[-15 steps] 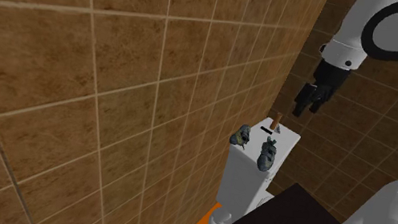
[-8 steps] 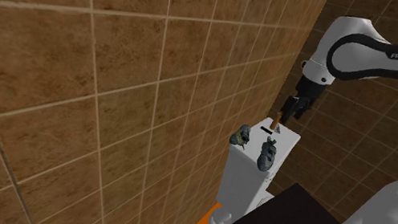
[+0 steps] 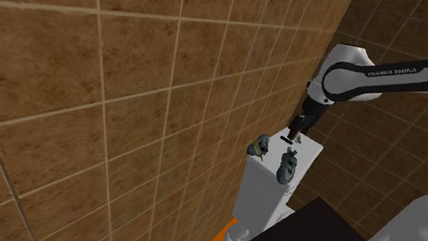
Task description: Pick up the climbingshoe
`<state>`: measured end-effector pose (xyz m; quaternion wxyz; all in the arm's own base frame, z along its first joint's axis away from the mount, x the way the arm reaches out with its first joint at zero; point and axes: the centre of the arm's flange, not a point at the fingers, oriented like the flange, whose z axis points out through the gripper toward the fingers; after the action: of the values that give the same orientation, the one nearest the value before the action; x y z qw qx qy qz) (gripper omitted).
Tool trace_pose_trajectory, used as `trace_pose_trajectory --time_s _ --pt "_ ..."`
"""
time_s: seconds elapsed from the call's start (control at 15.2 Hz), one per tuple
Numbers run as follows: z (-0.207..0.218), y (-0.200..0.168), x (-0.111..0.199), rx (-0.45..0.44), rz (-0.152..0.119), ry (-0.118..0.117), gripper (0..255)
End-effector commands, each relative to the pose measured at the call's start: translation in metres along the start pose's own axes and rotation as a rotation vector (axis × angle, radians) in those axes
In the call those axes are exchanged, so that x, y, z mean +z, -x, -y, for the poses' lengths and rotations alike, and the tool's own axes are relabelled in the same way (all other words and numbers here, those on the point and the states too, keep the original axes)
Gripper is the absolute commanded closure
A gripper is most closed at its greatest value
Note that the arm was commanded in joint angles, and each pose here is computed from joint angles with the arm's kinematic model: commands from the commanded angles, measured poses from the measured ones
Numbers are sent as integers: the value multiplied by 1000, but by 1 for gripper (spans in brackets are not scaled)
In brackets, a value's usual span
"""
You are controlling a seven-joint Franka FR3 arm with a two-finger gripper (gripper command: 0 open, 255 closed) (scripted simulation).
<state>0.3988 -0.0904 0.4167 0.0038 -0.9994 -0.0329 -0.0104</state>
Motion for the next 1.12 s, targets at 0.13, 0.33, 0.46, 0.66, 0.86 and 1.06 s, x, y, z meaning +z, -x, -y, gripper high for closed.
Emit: trace_pose_trajectory --time_s 0.13,0.33,0.46,0.66,0.86,1.06 --pt "-23 -26 42 -29 -1 -1 0" --pt "-41 -44 72 -50 -1 -4 0" --pt "-52 -57 93 -64 0 -5 0" --pt "-68 -76 123 -84 0 -7 0" --pt "-84 -96 154 -105 0 -9 0" --pt "-100 -116 185 -126 1 -11 0"
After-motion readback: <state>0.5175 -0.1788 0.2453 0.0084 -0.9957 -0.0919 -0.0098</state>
